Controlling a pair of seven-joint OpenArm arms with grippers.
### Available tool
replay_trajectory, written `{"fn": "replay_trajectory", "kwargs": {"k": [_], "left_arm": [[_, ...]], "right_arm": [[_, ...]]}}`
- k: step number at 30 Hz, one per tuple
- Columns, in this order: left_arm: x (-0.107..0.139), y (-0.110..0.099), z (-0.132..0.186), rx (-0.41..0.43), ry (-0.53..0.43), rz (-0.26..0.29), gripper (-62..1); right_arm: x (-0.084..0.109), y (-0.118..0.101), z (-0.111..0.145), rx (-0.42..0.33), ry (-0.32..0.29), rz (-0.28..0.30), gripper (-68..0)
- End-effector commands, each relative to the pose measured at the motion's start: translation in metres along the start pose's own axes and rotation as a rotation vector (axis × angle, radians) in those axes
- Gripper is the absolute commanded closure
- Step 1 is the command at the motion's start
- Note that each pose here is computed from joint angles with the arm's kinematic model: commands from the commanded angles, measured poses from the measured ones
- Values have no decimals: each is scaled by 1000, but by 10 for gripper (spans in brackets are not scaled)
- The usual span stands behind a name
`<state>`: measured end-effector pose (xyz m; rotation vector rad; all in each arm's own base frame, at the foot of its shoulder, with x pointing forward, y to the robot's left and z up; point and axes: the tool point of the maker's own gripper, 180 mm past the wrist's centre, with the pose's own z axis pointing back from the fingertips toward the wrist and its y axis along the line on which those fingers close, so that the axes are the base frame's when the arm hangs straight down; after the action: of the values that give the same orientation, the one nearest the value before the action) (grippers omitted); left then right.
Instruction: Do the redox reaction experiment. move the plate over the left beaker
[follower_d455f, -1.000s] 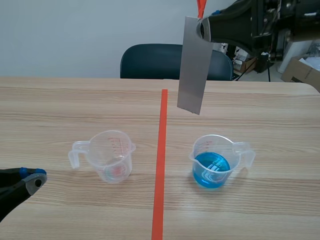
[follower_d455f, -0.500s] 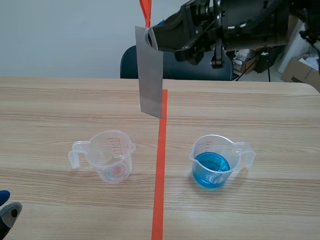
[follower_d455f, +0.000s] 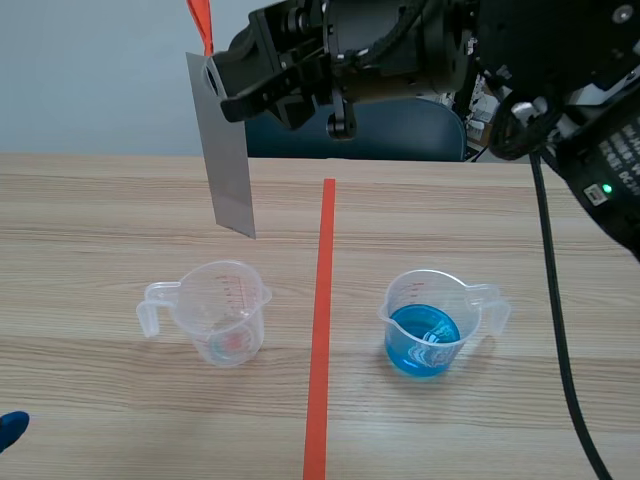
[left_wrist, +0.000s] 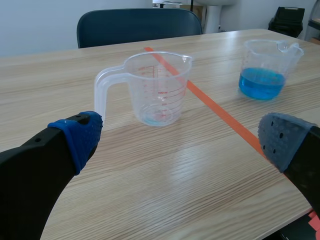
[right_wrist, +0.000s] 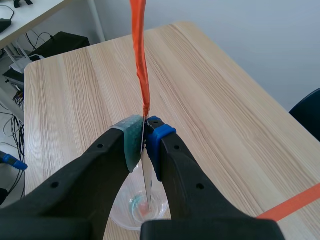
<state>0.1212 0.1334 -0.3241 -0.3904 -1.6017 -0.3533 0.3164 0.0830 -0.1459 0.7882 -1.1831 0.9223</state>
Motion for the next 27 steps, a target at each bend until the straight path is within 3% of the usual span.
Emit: {"fn": "replay_trajectory", "kwargs": {"k": [1, 6, 14, 27], "left_arm": [[11, 1, -7, 25, -56, -20, -623], [18, -1, -15, 86, -97, -58, -623], [19, 5, -31, 91, -113, -77, -623], [-4, 7, -30, 97, 7, -68, -623]], "right_arm": [[6, -5, -3, -5, -13, 7, -6], [-7, 11, -23, 46, 33, 7, -6], [-17, 43, -39, 137, 62, 17, -6], [3, 37, -40, 129, 13, 61, -6]]}}
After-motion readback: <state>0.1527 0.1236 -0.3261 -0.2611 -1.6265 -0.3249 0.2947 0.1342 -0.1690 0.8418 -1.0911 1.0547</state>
